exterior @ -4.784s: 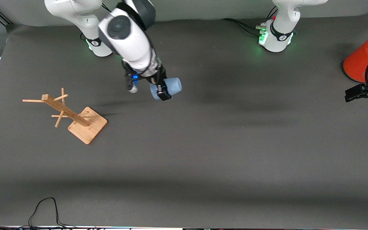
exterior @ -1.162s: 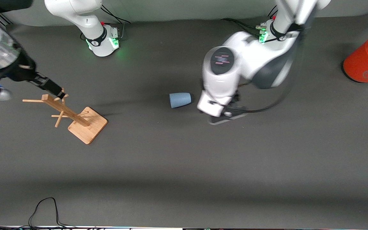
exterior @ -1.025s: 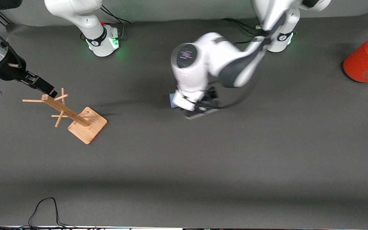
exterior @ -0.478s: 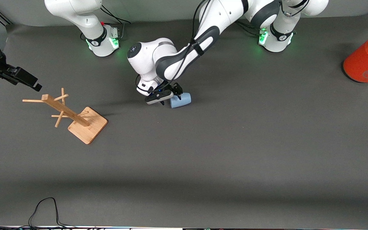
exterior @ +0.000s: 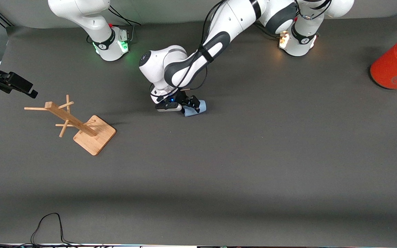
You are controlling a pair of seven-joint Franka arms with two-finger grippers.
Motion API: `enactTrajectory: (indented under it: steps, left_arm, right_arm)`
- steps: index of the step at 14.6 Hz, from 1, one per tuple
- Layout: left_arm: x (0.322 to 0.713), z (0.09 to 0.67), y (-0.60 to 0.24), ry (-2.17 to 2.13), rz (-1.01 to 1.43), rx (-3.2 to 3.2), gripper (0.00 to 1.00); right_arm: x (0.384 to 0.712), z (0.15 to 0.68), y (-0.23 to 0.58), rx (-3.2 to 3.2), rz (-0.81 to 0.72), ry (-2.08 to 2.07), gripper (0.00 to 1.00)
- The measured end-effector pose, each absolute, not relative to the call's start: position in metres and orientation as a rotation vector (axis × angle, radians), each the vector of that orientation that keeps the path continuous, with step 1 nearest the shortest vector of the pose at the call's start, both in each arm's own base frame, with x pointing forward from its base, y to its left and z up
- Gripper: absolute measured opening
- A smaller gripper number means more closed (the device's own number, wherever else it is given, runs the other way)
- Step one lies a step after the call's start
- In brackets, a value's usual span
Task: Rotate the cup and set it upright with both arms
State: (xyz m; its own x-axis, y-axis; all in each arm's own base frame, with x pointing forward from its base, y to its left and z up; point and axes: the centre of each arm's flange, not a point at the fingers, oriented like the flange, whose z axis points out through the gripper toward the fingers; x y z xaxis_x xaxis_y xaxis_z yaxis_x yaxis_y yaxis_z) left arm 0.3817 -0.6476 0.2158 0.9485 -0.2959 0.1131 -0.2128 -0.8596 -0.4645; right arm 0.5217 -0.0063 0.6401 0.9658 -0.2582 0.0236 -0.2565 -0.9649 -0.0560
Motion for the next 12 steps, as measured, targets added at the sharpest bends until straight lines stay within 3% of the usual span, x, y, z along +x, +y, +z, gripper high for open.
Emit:
enactTrajectory:
  steps: [2, 3, 7, 9, 12]
  left_arm:
    - [0.380, 0.214, -0.647, 0.430, -0.236, -2.617, 0.85]
    - [0.379, 0.213, -0.648, 0.458, -0.230, -2.608, 0.78]
    - [0.380, 0.213, -0.644, 0.590, -0.186, -2.553, 0.30]
    - [0.385, 0.219, -0.637, 0.635, -0.146, -2.497, 0.13]
    - [0.403, 0.244, -0.626, 0.646, -0.110, -2.469, 0.10]
  right_arm:
    - [0.522, 0.636, -0.006, -3.064, -0.035, 0.400, 1.00]
    - [0.522, 0.635, -0.005, -3.065, -0.031, 0.399, 1.00]
    - [0.523, 0.625, -0.002, -3.070, -0.004, 0.388, 1.00]
    - [0.524, 0.619, 0.002, -3.074, 0.006, 0.373, 1.00]
    - [0.524, 0.615, 0.022, -3.090, 0.014, 0.322, 1.00]
